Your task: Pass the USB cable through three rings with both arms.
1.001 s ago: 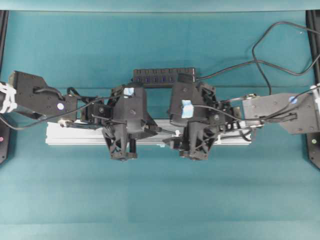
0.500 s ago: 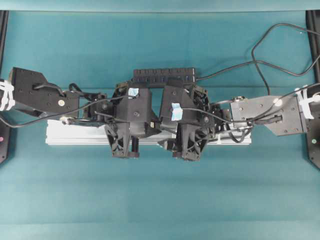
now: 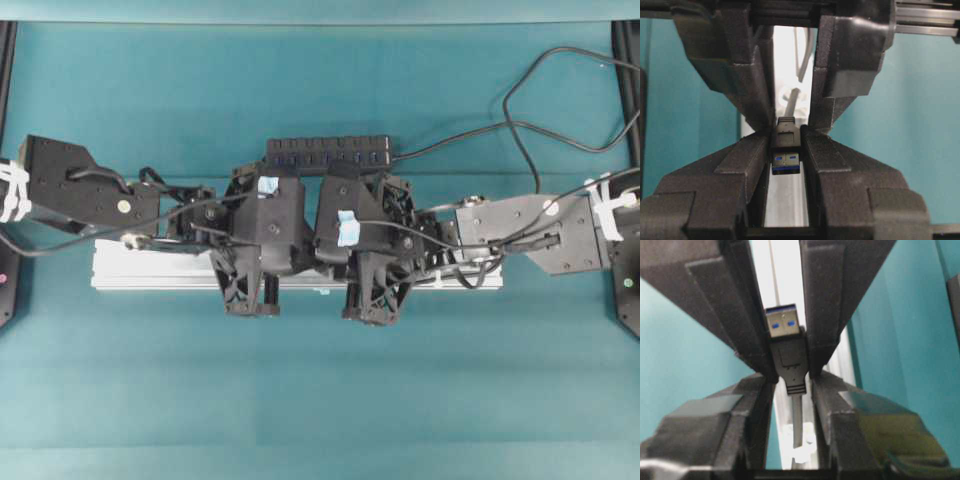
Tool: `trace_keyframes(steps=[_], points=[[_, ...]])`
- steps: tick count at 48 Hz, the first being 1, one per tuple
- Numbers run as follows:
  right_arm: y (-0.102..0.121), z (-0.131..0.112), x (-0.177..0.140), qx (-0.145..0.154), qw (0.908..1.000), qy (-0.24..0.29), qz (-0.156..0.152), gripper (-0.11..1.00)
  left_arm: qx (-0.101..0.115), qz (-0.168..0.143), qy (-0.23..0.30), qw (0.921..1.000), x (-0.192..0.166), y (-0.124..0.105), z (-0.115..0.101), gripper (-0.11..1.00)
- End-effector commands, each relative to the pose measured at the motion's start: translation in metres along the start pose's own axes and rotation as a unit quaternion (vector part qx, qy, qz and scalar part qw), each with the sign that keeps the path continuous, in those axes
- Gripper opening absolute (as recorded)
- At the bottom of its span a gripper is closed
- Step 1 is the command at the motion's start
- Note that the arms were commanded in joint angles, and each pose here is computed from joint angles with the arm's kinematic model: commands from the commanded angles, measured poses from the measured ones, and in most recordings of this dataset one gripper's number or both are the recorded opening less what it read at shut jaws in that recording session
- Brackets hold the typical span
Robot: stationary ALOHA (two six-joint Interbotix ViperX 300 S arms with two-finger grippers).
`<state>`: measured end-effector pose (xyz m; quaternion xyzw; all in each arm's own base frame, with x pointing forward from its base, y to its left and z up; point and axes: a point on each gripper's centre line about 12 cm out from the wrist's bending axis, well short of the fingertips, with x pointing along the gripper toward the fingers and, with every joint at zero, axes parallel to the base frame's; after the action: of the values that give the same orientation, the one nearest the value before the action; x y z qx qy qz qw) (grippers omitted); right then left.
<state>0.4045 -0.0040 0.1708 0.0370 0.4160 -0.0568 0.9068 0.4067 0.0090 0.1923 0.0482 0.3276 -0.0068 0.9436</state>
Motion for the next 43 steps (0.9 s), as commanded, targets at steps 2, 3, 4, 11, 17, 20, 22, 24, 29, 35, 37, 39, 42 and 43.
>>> trace_keyframes(steps=[2, 3, 4, 11, 17, 20, 22, 24, 29, 35, 37, 39, 42, 43], points=[[-0.001, 0.009, -0.003, -0.003, 0.9999, -0.014, 0.001, -0.01, 0.004, -0.001, -0.013, 0.9999, -0.005, -0.002, 0.008, 0.23], [-0.002, 0.009, -0.003, -0.002, 0.9999, -0.014, 0.000, -0.02, 0.004, -0.002, -0.013, 0.9999, -0.005, -0.002, 0.008, 0.23], [-0.001, 0.009, -0.003, -0.003, 0.9999, -0.014, 0.001, -0.02, 0.003, -0.002, -0.013, 0.9999, -0.005, -0.002, 0.007, 0.23], [-0.001, 0.008, -0.003, -0.004, 0.9999, -0.013, 0.000, -0.03, -0.004, -0.002, -0.007, 1.0000, -0.005, -0.002, 0.003, 0.23], [-0.002, 0.007, -0.003, -0.006, 0.9999, -0.009, -0.002, -0.04, -0.005, -0.003, -0.003, 1.0000, -0.008, -0.003, -0.001, 0.23], [-0.002, 0.006, -0.003, -0.009, 0.9999, -0.005, -0.004, -0.06, -0.005, -0.002, -0.006, 1.0000, -0.010, -0.003, 0.000, 0.23], [-0.002, 0.006, -0.003, -0.013, 0.9999, -0.002, -0.006, -0.08, -0.005, -0.002, -0.006, 1.0000, -0.012, -0.002, -0.001, 0.23], [-0.003, 0.005, -0.003, -0.016, 0.9998, 0.001, -0.007, -0.09, -0.005, -0.002, -0.007, 1.0000, -0.013, -0.003, -0.001, 0.23], [-0.003, 0.004, -0.003, -0.019, 0.9998, 0.004, -0.008, -0.09, -0.005, -0.002, -0.009, 0.9999, -0.016, -0.003, -0.001, 0.39], [-0.003, 0.005, -0.003, -0.019, 0.9998, 0.003, -0.008, -0.09, -0.005, -0.002, -0.009, 0.9999, -0.018, -0.003, -0.001, 0.66], [-0.003, 0.005, -0.003, -0.019, 0.9998, 0.002, -0.007, -0.09, -0.005, -0.002, -0.009, 0.9999, -0.017, -0.003, -0.002, 0.71], [-0.003, 0.005, -0.003, -0.018, 0.9998, 0.002, -0.007, -0.09, -0.005, -0.002, -0.009, 0.9999, -0.018, -0.003, -0.001, 0.72], [-0.003, 0.005, -0.003, -0.019, 0.9998, 0.002, -0.008, -0.09, -0.005, -0.001, -0.009, 0.9999, -0.018, -0.003, -0.002, 0.70], [-0.003, 0.006, -0.004, -0.018, 0.9998, 0.002, -0.007, -0.09, -0.005, -0.002, -0.009, 0.9999, -0.018, -0.003, -0.002, 0.69]])
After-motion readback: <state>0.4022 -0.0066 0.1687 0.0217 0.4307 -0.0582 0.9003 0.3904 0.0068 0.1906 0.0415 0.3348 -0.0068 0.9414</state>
